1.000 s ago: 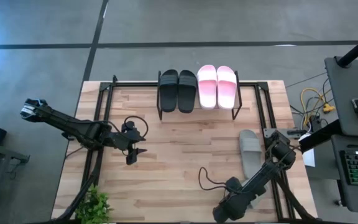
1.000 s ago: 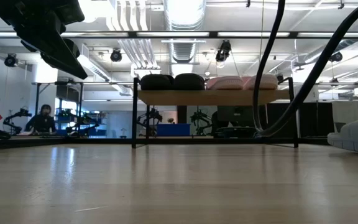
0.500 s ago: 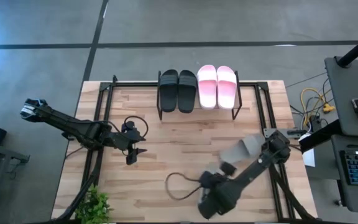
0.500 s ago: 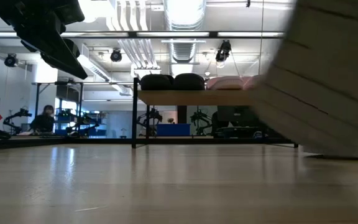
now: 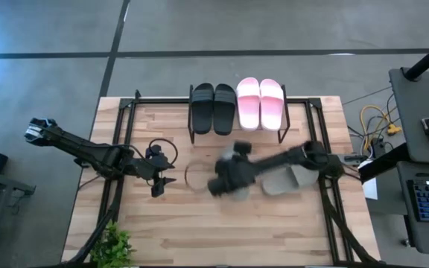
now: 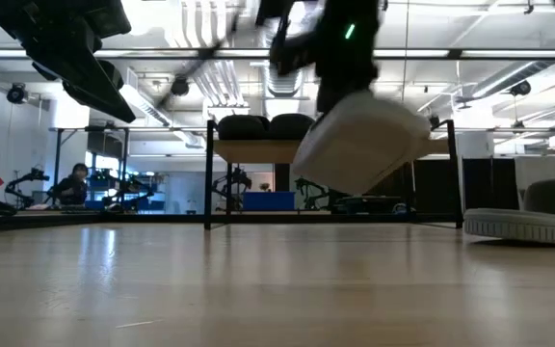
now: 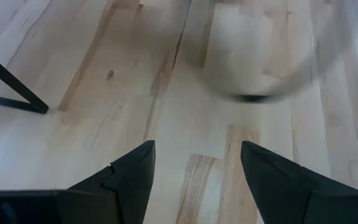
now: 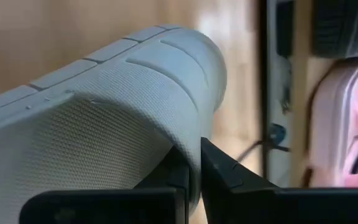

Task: Pick and place slides into the shelf
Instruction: Prepare the bottom gray slide

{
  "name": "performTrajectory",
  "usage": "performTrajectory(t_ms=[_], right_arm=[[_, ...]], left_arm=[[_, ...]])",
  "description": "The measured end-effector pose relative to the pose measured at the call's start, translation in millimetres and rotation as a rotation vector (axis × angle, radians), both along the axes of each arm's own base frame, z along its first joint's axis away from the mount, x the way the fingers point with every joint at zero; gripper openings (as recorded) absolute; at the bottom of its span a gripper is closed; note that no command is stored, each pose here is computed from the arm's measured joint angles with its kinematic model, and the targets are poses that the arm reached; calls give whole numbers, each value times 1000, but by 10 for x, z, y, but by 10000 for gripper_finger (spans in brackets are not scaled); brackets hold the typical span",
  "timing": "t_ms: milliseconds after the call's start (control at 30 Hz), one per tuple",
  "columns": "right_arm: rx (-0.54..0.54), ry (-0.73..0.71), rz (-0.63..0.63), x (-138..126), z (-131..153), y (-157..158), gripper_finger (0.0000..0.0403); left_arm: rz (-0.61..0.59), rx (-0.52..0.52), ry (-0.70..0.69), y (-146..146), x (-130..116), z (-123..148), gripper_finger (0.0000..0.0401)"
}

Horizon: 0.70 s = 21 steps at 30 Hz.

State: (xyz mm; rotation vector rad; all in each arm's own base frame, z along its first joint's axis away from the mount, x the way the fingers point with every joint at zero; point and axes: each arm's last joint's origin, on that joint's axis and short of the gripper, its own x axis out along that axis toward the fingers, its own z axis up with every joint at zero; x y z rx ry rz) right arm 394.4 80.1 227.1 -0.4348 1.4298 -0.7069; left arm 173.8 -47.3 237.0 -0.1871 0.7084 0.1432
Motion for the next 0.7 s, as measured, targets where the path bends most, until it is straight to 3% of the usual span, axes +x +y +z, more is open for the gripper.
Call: performTrajectory(t_ms=[167,367,500,700], right_arm=[[19,17,12,165,-161,-523,13],[104,-23,68,299,-266,-785,25],[124,-12,109,323,-305,-843,65],[205,-31,60,300,-381,-905,143]], left_arm=[[0,0,0,0,0,-1,223],[0,1,1,0,0,-1,223],[0,1,2,0,-1,-2,223],[0,2,4,1,-2,-4,223]])
